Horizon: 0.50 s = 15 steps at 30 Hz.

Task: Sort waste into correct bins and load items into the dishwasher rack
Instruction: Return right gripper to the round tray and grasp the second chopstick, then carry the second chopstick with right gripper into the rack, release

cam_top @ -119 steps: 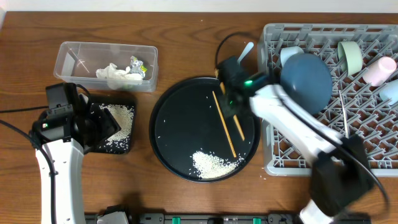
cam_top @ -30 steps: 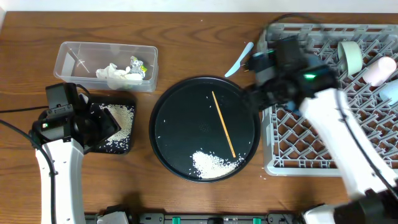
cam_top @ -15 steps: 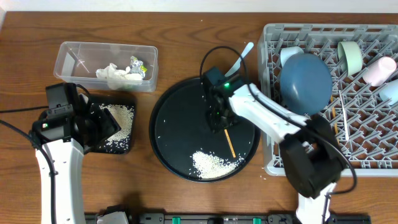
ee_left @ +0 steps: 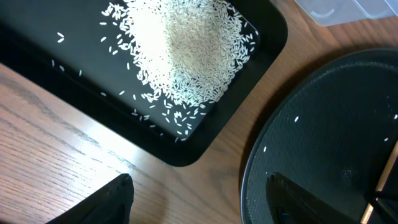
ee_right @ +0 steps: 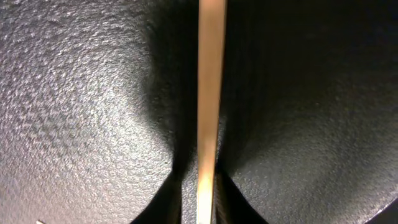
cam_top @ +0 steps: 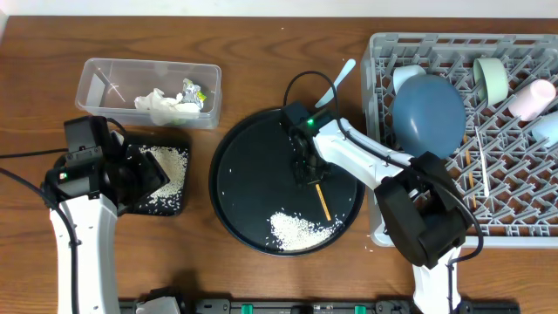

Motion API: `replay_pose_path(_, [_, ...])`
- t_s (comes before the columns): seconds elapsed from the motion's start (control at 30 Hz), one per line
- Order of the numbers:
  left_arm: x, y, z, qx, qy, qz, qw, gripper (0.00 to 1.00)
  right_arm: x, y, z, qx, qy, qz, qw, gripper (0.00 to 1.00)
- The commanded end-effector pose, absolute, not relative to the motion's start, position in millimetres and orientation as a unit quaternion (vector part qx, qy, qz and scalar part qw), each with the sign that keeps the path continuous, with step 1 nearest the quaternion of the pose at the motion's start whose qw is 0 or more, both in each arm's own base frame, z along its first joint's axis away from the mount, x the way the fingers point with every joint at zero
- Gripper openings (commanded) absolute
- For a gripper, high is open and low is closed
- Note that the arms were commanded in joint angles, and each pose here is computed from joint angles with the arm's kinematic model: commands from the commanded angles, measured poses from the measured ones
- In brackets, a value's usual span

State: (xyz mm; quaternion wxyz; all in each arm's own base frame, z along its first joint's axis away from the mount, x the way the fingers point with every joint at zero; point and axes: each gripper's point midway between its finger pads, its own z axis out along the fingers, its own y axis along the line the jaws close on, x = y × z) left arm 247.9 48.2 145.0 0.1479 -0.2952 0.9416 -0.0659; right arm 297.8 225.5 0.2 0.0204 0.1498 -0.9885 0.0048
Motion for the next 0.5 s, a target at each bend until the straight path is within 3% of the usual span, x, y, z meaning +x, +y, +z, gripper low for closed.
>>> replay_pose_path(0.0, [248.5,50.2,146.3,-0.298,0.941,-0.064,0.149,0.70,291.7,225.9,-12.3,0.151,-0.988,0.015,0.034,0.08])
replay_pose_path(0.1, [248.4,50.2,146.3,-0.298,0.941,-0.064,0.149,0.70,291.2,225.0,-12.0,0.151,-0.988,0.015,0.036,0.01])
replay_pose_path(0.23, [248.4,50.2,146.3,-0.298,0.941,-0.064,0.149,0.70,294.9,225.8,-2.3,0.148,-0.988,0.012,0.031,0.01])
replay_pose_path(0.47, [248.4,50.2,146.3,-0.298,0.941,-0.064,0.149,0.70,335.3,220.3,88.2,0.147,-0.987,-0.031,-0.061,0.01])
